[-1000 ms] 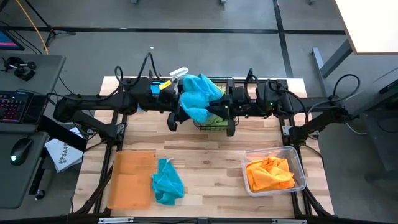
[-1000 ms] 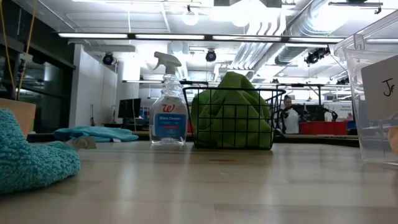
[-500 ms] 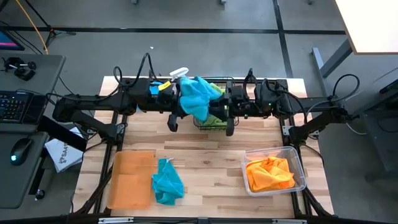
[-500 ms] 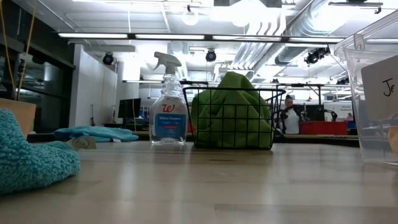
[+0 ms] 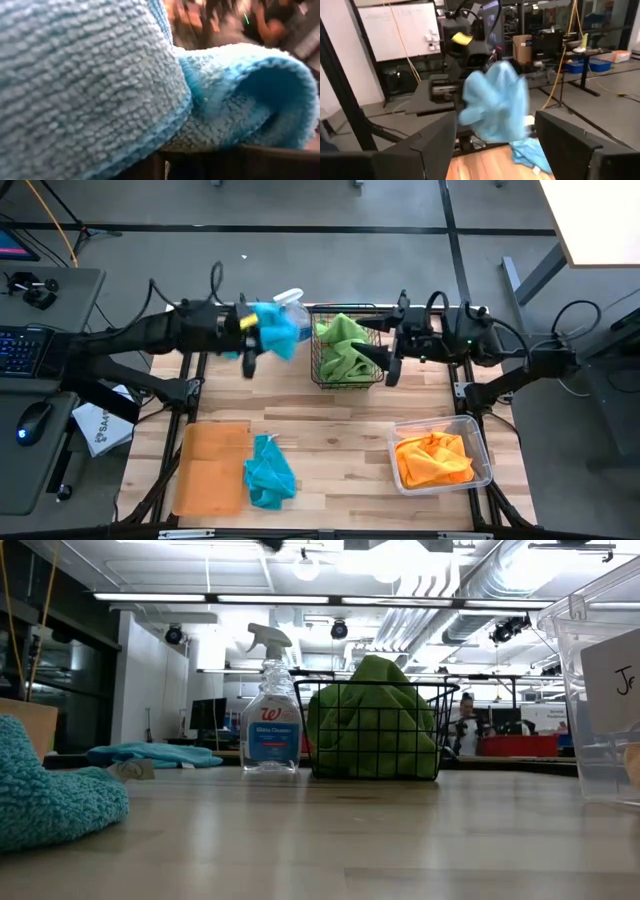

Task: Sort microfiber towel by color & place in baskets
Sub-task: Put the top right blue towel into the orange bin

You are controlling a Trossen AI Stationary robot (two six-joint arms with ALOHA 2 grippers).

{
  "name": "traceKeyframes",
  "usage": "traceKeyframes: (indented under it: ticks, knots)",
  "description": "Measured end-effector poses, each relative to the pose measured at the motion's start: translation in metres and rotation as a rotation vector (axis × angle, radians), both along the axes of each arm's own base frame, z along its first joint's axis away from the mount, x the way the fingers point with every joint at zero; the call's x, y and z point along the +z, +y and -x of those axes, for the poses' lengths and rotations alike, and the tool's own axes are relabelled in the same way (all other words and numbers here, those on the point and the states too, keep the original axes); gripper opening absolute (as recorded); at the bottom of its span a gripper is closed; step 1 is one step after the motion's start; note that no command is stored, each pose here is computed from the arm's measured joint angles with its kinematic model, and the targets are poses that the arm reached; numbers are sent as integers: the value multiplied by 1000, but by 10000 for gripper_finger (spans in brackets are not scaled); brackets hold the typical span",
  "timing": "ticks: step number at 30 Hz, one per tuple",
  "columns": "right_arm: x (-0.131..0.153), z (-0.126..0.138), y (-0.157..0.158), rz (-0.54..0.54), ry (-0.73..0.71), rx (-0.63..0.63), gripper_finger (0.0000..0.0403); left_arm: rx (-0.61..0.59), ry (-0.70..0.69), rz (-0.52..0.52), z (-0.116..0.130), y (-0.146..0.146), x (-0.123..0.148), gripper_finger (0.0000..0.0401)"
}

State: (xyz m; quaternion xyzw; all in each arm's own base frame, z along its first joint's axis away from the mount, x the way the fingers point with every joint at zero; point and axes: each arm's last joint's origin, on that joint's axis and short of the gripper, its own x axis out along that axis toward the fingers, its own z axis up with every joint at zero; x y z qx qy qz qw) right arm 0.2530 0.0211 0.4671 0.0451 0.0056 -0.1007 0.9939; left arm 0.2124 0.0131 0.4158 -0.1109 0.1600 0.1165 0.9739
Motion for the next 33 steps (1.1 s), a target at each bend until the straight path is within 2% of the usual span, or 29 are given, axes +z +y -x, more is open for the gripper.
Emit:
traceKeyframes:
  ticks: [4,7,9,13,16,19,25,29,33]
  knots:
    - [-6,2,-3,33,73,-72,268,-163,268,286,13,-33,-24,24]
    - [-13,1,-5,56,142,-111,268,-231,485,454,21,-67,-40,24]
    - [-17,2,-8,51,185,-125,268,-250,611,523,28,-92,-48,24]
    - [-27,1,-17,14,262,-168,268,-245,808,590,45,-140,-75,24]
    - [-31,1,-23,-6,304,-197,268,-195,925,596,58,-167,-102,24]
    - [-35,0,-28,-12,336,-215,268,-166,971,545,65,-184,-129,24]
    - [-38,-3,-35,-26,351,-199,268,-151,1085,412,68,-198,-175,28]
    - [-39,-3,-35,-27,364,-196,268,-172,1171,370,69,-203,-189,77]
    - [-39,-3,-35,-27,364,-196,268,-235,1214,369,70,-204,-189,139]
